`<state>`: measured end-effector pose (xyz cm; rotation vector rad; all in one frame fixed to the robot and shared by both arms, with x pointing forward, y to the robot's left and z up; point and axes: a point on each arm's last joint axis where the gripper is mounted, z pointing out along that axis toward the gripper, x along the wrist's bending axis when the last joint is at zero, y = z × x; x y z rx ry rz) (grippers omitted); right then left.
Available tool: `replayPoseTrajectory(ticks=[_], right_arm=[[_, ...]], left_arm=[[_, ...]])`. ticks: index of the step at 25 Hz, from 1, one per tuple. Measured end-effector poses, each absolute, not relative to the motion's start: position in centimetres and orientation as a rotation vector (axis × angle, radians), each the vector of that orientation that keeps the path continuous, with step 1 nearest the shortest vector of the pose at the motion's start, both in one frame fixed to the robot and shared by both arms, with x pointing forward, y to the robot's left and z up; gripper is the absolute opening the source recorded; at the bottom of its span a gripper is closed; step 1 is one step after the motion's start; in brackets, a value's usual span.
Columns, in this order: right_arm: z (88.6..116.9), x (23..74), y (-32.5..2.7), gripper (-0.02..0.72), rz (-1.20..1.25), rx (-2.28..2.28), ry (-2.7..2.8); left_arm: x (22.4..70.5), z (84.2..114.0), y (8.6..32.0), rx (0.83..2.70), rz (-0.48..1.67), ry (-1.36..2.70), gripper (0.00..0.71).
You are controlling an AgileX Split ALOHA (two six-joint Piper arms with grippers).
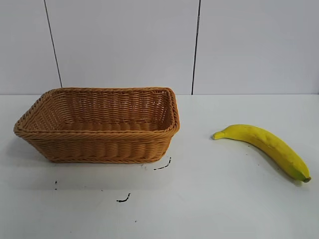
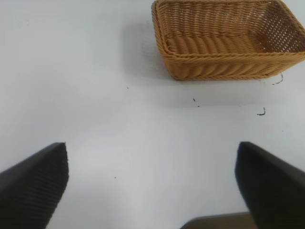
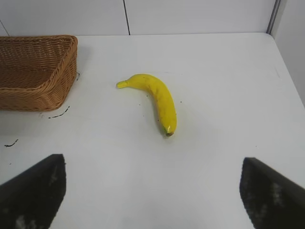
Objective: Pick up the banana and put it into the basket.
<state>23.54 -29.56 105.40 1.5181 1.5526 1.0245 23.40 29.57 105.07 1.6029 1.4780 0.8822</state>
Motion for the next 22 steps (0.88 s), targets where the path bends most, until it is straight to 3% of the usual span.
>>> replayPoseTrajectory(ticks=[12,22], right_arm=[[105.7,23.6,-29.7,0.692,1.004,1.523,1.557],[111.0,31.4,-29.8,0.692,0.746,1.707,1.764]], left_arm=[[23.4,105.1,29.6,1.603,0.882,1.478,0.690],[23.4,105.1,29.6,1.603,0.882,1.478,0.690]])
